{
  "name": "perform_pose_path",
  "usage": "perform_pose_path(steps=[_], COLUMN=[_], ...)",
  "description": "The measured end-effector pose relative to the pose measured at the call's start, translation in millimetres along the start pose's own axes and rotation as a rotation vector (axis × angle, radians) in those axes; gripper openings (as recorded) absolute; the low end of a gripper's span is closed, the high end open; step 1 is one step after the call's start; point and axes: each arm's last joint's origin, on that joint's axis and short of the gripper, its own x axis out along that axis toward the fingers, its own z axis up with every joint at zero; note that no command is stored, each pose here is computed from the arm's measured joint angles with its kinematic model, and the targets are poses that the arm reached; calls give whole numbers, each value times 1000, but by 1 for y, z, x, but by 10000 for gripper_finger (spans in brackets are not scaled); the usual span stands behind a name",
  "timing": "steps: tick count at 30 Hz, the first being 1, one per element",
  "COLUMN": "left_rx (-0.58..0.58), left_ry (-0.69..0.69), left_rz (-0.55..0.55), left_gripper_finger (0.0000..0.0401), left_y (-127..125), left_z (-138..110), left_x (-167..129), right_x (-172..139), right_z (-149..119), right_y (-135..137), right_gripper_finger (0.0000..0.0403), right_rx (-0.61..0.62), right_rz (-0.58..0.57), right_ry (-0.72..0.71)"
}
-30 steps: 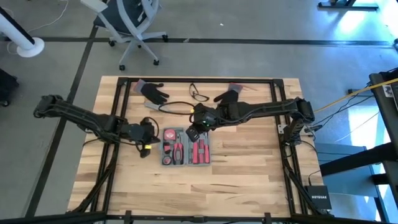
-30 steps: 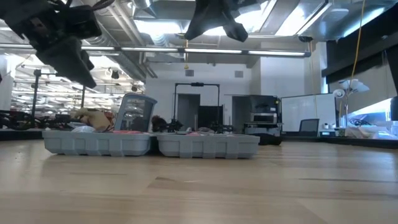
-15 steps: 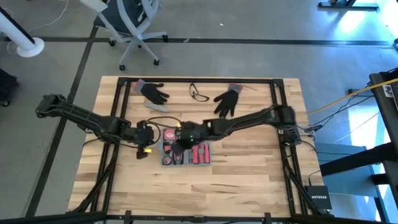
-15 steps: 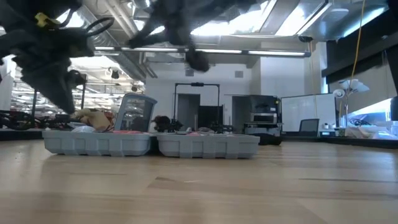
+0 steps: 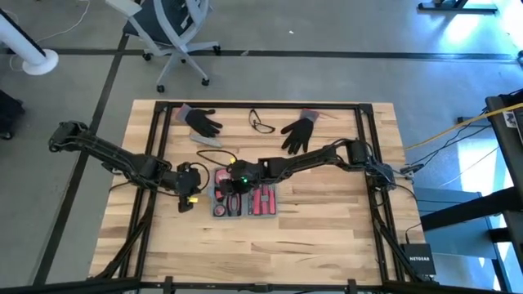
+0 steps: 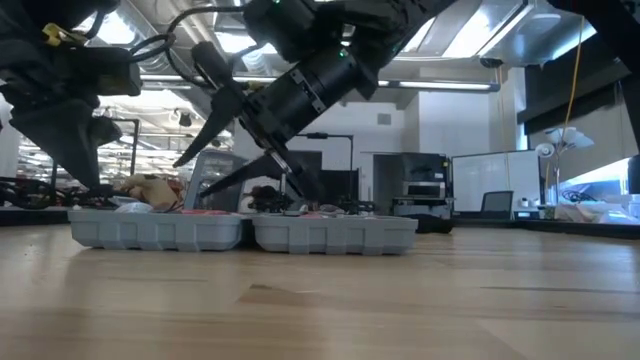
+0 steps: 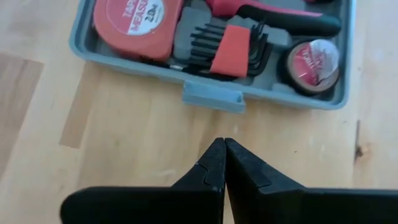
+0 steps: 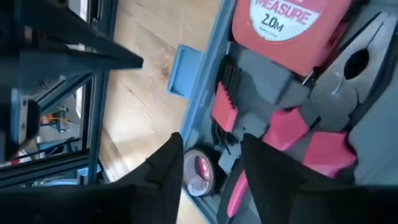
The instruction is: Prefit tool cases
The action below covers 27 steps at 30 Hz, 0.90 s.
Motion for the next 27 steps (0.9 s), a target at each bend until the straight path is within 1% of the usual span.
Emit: perform_pose_path(steps=[3,7,11,14,22,27], left_rx=[-4,-16,-57,-61,-22,-42], left_ry=[-25,-52,-12,-24,-35,-53], left_rz=[-17,-38,-82,-95,-101,-95], left_gripper_finger=[0,0,0,0,0,0], left_y=[-2,-4,-5,-7,-11,-11], left_z=[2,-1,-2,0,4,8], left_x=[2,16,27,31,44,57], right_x=[0,0,3,8,11,12], right_z=[0,1,0,-3,-2,-2], right_y=[-1,-1,-4,-6,-7,-10], right_gripper_finger=[165,166,166,166,166,166], right_rx=[1,0,2,1,26,26], right_rz=[-11,-12,-21,-23,-21,-38], right_ry=[-12,-36,-25,-25,-47,-61])
